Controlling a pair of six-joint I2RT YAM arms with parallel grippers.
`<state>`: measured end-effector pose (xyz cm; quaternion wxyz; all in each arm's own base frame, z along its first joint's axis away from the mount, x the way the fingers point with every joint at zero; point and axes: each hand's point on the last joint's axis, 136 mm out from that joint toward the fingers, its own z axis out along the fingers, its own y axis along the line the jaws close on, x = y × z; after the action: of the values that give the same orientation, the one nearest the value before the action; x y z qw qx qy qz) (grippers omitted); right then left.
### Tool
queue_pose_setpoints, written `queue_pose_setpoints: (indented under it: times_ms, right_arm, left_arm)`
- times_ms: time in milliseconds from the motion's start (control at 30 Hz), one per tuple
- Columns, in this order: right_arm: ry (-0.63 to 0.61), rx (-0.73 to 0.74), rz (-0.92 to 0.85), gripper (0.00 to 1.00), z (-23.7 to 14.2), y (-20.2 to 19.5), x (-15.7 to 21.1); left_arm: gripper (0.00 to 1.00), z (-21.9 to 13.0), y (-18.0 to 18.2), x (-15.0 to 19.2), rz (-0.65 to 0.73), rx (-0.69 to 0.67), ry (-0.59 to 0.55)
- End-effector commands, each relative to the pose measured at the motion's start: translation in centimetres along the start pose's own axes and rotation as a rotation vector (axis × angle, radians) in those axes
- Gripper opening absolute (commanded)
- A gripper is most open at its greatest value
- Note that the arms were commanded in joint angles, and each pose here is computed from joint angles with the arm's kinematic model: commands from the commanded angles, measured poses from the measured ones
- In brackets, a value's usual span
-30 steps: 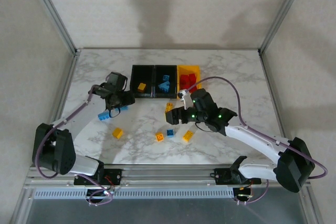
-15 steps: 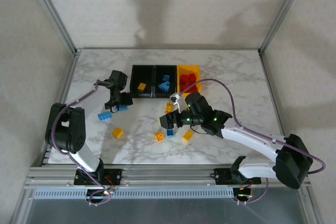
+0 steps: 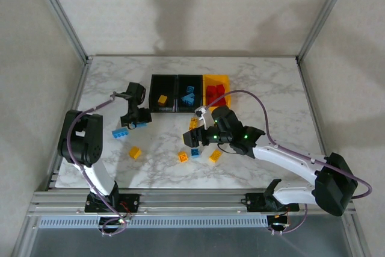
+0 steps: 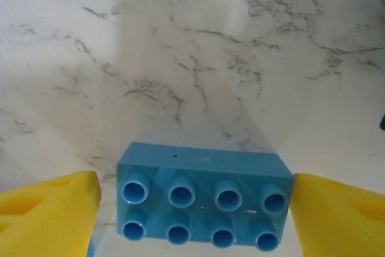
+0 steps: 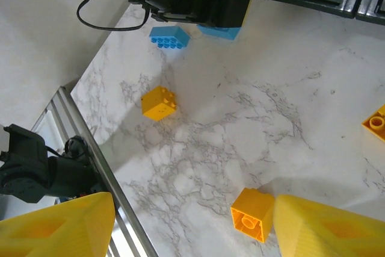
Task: Sort the legos into containers by color
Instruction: Pick up the lego from the middle-left of the table.
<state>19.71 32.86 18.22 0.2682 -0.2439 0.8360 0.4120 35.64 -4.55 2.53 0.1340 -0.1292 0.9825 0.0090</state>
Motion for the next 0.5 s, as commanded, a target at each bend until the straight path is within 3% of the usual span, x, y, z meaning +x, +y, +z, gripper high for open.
queue_pose_setpoints:
  times_ms: [0, 233, 467]
  right_arm:
    - [-0.009, 0.004, 0.002, 0.70, 0.3, 0.1, 0.0]
    - [-0.016, 0.034, 0.004, 0.69, -0.1, -0.5, 0.0]
    - [-0.048, 0.090, 0.000, 0.69, -1.0, -1.0, -0.7]
  left_arm:
    - [0.79, 0.6, -0.1, -0.3, 0.011, 0.009, 0.013]
    - [0.55, 0.5, -0.2, 0.0, 0.014, 0.018, 0.025]
    - [0.53, -3.8, -1.2, -1.3, -0.009, 0.081, -0.063]
